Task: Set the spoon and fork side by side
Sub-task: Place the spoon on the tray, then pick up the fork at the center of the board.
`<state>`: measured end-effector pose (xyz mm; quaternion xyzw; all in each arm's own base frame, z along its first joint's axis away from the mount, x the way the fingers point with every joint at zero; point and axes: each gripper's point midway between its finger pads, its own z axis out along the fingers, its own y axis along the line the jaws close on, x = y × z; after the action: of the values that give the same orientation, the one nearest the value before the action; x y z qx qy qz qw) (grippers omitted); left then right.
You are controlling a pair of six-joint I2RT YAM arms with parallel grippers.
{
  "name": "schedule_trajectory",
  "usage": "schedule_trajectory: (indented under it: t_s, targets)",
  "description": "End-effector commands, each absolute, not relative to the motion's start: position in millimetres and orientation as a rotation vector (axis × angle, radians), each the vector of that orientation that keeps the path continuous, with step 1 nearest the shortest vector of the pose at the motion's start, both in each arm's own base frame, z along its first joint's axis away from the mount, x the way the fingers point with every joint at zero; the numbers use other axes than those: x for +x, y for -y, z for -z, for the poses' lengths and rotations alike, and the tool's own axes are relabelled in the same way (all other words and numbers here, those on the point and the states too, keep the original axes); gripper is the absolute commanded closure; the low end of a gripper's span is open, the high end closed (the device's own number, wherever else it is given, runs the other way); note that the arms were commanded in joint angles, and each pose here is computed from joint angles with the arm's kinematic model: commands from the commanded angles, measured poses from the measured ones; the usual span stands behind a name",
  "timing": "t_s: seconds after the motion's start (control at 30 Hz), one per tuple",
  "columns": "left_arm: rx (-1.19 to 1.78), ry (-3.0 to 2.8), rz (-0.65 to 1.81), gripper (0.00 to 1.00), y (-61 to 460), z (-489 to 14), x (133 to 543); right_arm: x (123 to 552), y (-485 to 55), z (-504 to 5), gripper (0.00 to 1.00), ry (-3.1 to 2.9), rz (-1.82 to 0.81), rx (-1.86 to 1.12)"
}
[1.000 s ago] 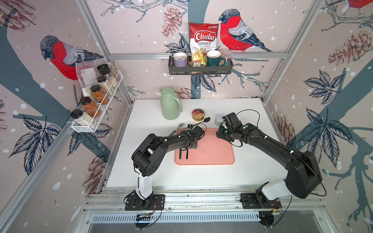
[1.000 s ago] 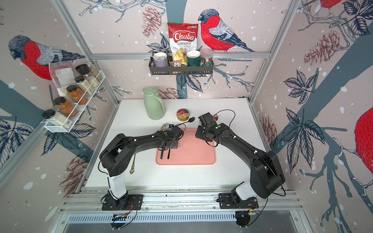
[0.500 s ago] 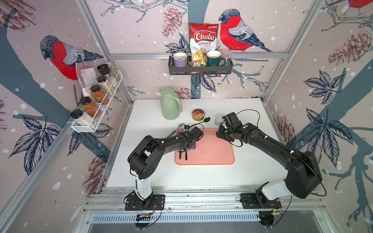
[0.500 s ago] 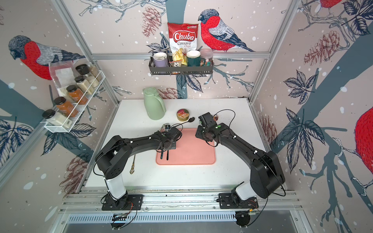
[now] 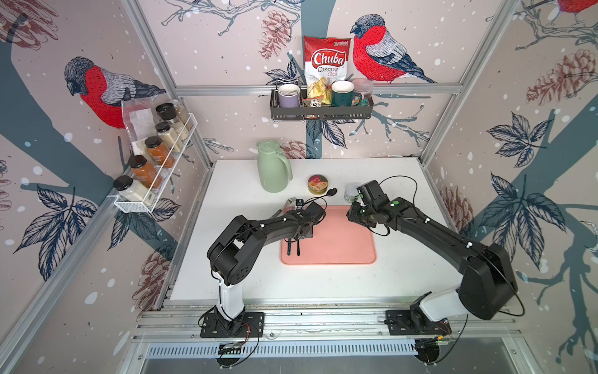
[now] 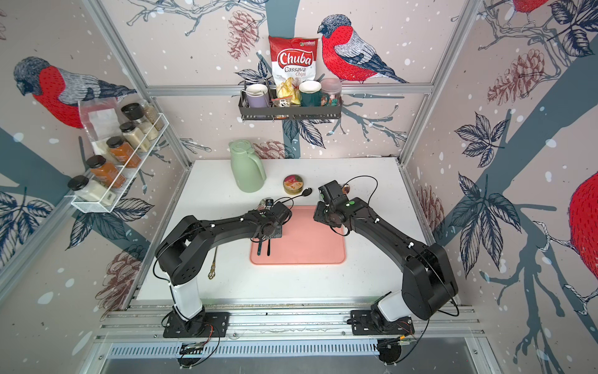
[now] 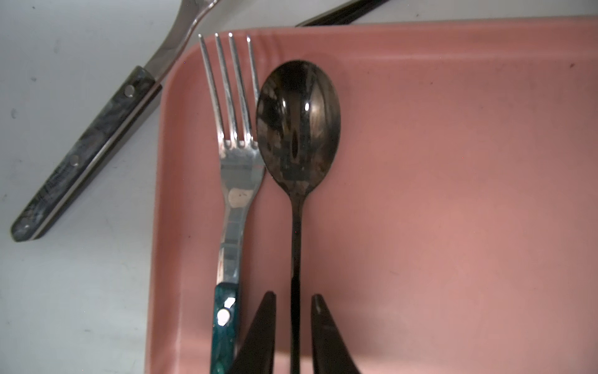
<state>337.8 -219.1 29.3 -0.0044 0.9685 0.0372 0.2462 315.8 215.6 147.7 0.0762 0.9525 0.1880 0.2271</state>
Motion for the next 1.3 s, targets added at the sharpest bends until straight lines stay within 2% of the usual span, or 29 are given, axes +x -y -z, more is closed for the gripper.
schedule_trajectory:
  t_s: [0.0,0.07,0.3,0.37,0.5,0.63,0.77,0.97,1.17,1.27]
  targets:
    - [0.013,-2.625,-0.115,0.68,216,-43,338,316,-215,-154,0.6,-2.609,-0.522,0.201]
    - [0.017,-2.593,-0.104,0.65,217,-63,342,316,-217,-157,0.6,-2.604,-0.529,0.2]
    - [0.049,-2.514,-0.056,0.63,204,-123,332,315,-225,-166,0.6,-2.588,-0.548,0.176]
    - [0.04,-2.49,-0.059,0.63,193,-140,328,315,-232,-168,0.6,-2.587,-0.555,0.156]
    - [-0.023,-2.509,-0.113,0.63,147,-141,310,312,-248,-170,0.6,-2.596,-0.565,0.103]
    - [-0.17,-2.539,-0.146,0.63,95,-122,288,314,-259,-168,0.6,-2.605,-0.577,0.075]
    - [-0.325,-2.652,0.007,0.63,70,-83,271,313,-268,-166,0.59,-2.616,-0.592,0.042]
    - [-0.559,-2.691,-0.079,0.63,25,-48,257,310,-272,-164,0.59,-2.618,-0.609,0.002]
    - [-0.65,-2.684,-0.152,0.6,5,-36,254,309,-270,-167,0.58,-2.605,-0.621,-0.011]
    - [-0.678,-2.697,-0.124,0.58,-1,-35,257,306,-270,-168,0.54,-2.6,-0.63,-0.022]
